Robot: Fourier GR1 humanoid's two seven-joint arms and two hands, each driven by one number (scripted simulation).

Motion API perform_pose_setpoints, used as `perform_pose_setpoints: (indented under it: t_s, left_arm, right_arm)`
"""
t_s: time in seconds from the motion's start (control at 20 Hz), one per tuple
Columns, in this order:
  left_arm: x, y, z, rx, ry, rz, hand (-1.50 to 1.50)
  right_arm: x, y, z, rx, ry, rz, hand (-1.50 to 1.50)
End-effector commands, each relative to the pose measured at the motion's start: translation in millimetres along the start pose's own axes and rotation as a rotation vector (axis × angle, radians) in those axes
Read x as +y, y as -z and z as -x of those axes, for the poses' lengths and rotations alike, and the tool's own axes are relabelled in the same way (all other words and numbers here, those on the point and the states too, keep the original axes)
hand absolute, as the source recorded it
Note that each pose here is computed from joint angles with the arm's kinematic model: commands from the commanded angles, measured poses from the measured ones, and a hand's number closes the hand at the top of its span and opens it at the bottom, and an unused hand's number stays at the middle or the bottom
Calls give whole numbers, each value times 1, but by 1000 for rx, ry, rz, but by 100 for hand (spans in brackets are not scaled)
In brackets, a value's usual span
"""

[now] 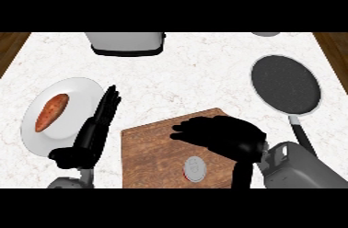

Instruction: Pick the can from the cutting board and place it in the pan

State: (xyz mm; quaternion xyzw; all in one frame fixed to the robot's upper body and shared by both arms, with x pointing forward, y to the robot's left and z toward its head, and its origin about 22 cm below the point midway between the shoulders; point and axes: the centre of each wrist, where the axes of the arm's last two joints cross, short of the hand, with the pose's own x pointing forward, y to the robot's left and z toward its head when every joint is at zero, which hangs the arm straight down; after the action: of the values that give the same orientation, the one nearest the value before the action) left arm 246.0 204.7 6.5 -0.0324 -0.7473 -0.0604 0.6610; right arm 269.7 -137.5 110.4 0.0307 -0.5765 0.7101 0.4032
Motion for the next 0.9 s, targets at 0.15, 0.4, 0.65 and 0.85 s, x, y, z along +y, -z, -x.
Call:
perform_pose_setpoints:
  t_s: [0.15, 0.4, 0.65, 0.85]
  left_arm:
    - [11, -16, -13, -4, 3, -9, 0]
    - [-1, 8, -9, -6, 10, -2, 0]
    - [6, -4, -15, 6, 15, -14, 0]
    - [8, -7, -9, -6, 2, -4, 0]
  right_arm:
    - [34, 9, -10, 69, -73, -85, -150]
    - [35, 13, 1, 93, -55, -67, -150]
    - [33, 25, 5, 119, -33, -53, -150]
    - [59, 18, 26, 95, -6, -56, -150]
